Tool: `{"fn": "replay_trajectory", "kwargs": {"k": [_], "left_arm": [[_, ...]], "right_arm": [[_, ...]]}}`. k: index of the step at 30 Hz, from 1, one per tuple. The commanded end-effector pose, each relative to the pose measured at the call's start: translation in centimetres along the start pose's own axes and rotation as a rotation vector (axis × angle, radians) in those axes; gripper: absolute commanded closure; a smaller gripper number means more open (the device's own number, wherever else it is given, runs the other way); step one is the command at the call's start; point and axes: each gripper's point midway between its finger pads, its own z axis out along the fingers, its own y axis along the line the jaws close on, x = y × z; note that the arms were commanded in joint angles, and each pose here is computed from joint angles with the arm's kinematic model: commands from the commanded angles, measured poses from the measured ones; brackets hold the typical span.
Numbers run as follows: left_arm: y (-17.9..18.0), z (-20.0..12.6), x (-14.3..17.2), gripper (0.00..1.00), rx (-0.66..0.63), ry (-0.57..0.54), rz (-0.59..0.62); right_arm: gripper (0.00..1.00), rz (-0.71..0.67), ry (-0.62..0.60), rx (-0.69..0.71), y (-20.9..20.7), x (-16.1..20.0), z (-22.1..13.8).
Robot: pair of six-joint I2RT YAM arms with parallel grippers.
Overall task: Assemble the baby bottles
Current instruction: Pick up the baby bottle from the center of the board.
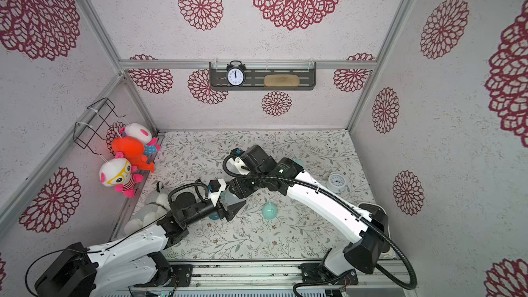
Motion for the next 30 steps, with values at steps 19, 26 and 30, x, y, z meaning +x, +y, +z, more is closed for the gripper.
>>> {"fn": "replay_trajectory", "kwargs": {"k": [19, 26, 30], "left_arm": [[0.0, -0.2, -1.3, 0.06, -0.013, -0.045, 0.009], [0.0, -0.3, -1.8, 0.13, -0.013, -0.06, 0.013], [0.1, -0.4, -1.8, 0.1, -0.018, -0.062, 0.015]], "right_arm": [[0.44, 0.005, -0.118, -0.037, 1.2, -2.1, -3.0], [0.44, 0.006, -0.093, -0.048, 1.3, -1.7, -2.1], [0.44, 0.006, -0.084, -0.044, 1.2, -1.5, -1.9]]}}
